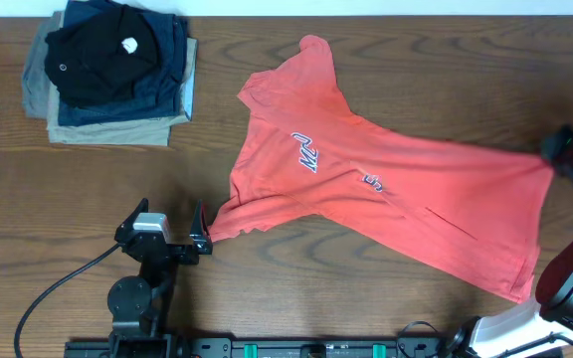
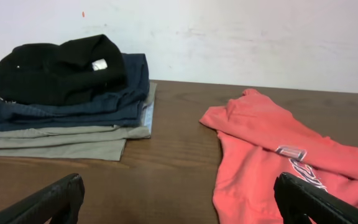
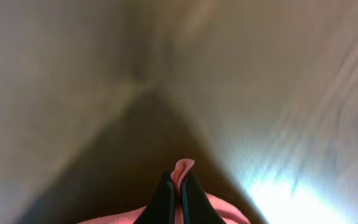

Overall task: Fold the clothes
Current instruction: 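Grasp the T-shirt's right end and pull it rightward to spread it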

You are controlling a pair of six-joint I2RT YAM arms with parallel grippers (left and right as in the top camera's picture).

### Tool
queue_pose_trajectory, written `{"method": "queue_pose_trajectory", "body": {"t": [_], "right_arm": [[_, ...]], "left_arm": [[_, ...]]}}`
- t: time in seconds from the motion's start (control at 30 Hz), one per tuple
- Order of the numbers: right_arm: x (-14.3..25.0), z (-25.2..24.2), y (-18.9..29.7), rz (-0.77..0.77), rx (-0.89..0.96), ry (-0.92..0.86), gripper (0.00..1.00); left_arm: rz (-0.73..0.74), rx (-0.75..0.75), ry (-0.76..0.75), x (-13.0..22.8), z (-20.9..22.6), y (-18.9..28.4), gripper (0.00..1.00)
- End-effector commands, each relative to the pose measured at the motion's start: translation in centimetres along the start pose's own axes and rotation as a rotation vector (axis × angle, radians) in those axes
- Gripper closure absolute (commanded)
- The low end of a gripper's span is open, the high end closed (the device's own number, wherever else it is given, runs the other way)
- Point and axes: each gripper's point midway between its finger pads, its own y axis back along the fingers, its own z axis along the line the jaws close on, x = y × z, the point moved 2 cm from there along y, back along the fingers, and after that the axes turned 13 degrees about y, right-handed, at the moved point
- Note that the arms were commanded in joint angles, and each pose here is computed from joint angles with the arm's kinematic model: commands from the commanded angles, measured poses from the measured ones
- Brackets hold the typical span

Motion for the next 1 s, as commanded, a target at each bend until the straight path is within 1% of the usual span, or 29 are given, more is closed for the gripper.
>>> {"method": "queue_pose_trajectory", "body": {"t": [0.0,0.13,0.23,0.27,0.3,0.4,0.43,0.47,0.5,0.53,0.57,0.6,0.63,0.77,0.97], "right_arm": [[-4.5,0.4,2.8,-0.13,-0.011,-0.009,0.99],[-9.5,-0.1,6.9,-0.29,0.038,-0.031,0.97],[-12.2,-0.5,9.8,-0.385,0.069,-0.049,0.95],[-12.7,-0.5,10.5,-0.403,0.067,-0.052,0.9],[-13.2,-0.5,11.2,-0.418,0.063,-0.054,0.79],[-13.6,-0.5,12.0,-0.431,0.067,-0.056,0.69],[-13.5,-0.5,11.9,-0.424,0.069,-0.055,0.54],[-13.2,-0.6,11.7,-0.411,0.072,-0.054,0.33],[-12.9,-0.6,11.5,-0.395,0.073,-0.05,0.17],[-12.6,-0.5,11.4,-0.38,0.073,-0.048,0.09],[-12.2,-0.5,11.2,-0.363,0.071,-0.044,0.05],[-12.0,-0.5,11.2,-0.352,0.07,-0.042,0.02],[-11.6,-0.3,11.1,-0.336,0.064,-0.038,0.01],[-9.5,0.6,11.0,-0.247,0.031,-0.036,0.01],[-5.9,2.3,11.7,-0.099,-0.095,-0.011,0.01]], "left_arm": [[0.044,-0.009,-0.01,1.4,0.5,-0.1,0.02],[0.044,-0.009,-0.01,1.4,0.5,-0.1,0.02],[0.044,-0.009,-0.01,1.4,0.5,-0.1,0.02],[0.044,-0.009,-0.009,1.4,0.5,-0.1,0.02],[0.044,-0.009,-0.009,1.4,0.5,-0.1,0.02],[0.044,-0.009,-0.009,1.4,0.5,-0.1,0.02],[0.044,-0.009,-0.009,1.4,0.5,-0.1,0.02],[0.044,-0.009,-0.01,1.4,0.5,-0.1,0.02],[0.044,-0.009,-0.009,1.4,0.5,-0.1,0.02],[0.044,-0.009,-0.01,1.4,0.5,-0.1,0.02],[0.044,-0.009,-0.009,1.4,0.5,-0.1,0.02],[0.044,-0.009,-0.009,1.4,0.5,-0.1,0.02],[0.044,-0.009,-0.009,1.4,0.5,-0.1,0.02],[0.044,-0.009,-0.009,1.4,0.5,-0.1,0.02],[0.044,-0.009,-0.01,1.4,0.5,-0.1,0.02]]}}
